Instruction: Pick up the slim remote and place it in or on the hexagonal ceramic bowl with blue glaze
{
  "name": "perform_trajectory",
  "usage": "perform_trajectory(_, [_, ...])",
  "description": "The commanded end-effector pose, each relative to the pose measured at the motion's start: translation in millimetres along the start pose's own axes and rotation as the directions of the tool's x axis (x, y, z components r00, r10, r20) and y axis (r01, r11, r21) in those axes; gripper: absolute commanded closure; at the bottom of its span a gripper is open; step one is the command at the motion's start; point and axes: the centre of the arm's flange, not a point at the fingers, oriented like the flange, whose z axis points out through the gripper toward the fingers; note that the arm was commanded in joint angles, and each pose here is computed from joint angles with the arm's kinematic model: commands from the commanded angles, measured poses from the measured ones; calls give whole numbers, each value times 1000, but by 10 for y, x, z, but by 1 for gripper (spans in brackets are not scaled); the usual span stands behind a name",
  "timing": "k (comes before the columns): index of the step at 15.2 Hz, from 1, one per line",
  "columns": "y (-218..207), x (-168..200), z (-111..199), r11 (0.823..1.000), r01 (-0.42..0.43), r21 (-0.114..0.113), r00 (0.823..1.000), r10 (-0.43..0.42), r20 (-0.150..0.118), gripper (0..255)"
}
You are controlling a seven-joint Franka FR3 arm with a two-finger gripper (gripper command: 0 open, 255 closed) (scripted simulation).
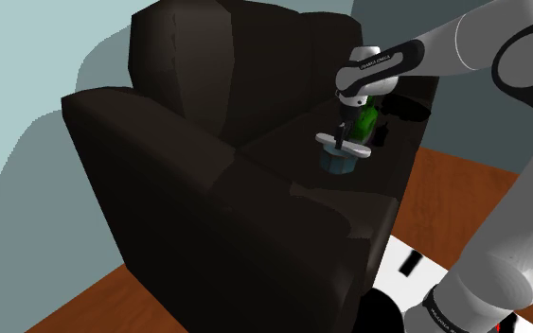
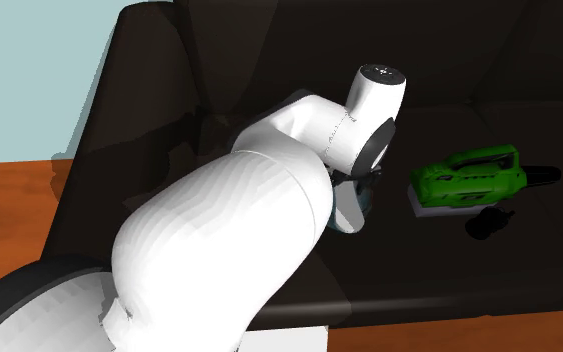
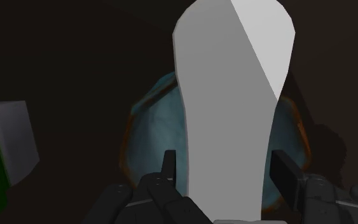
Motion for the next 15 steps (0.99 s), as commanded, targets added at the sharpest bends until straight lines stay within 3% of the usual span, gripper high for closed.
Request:
perform_trajectory(1, [0,0,-2,1000,0,0,1000,0,0,0])
perform_trajectory(6, [1,0,-2,1000,0,0,1000,0,0,0])
perform_trajectory(10, [0,0,-502,1000,0,0,1000,0,0,0])
perform_trajectory(15, [0,0,-502,1000,0,0,1000,0,0,0])
